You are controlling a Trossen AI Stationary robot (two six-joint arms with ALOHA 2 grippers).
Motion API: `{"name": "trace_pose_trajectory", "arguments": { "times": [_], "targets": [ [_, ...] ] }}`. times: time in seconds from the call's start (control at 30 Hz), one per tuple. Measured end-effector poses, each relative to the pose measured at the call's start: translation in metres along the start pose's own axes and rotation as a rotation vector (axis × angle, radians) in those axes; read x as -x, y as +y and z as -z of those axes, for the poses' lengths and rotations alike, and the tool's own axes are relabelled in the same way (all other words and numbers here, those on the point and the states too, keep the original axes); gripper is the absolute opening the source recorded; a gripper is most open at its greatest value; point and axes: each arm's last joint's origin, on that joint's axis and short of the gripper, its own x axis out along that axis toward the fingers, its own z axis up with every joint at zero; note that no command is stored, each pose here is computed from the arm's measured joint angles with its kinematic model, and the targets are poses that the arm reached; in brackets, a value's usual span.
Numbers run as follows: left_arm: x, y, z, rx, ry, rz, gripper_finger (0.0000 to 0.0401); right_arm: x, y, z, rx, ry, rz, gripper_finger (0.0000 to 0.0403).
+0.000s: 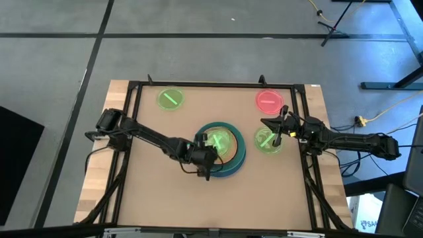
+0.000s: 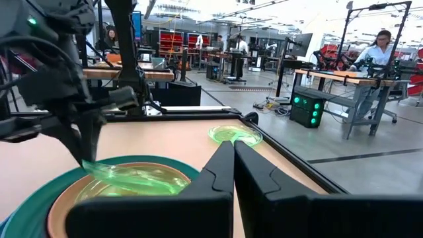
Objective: Stack plastic plates
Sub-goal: Stack the light green plate on the light green plate
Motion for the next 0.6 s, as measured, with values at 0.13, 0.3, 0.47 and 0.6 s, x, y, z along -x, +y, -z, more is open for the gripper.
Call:
{"name": "trace_pose_trajectory", "arguments": {
  "times": [0.13,0.3,0.47,0.6],
  "targets": [
    [-0.006,0.006,0.003,0.010,0.027,0.053,0.0028,0.000,0.000,0.000,0.000,0.000,0.000,0.0003],
    [-0.006,0.010,-0.002,0.080,0.044,0.142,0.0082,0.000,0.000,0.000,0.000,0.000,0.016,0.0003],
    [0.008,0.011,-0.014,0.080,0.028,0.150,0.0107,0.000,-0.001,0.001,0.000,0.010,0.043,0.0003],
    [0.021,0.011,-0.017,0.074,-0.002,0.113,0.0109,0.000,-0.001,0.001,-0.002,0.014,0.044,0.0003]
  ]
}}
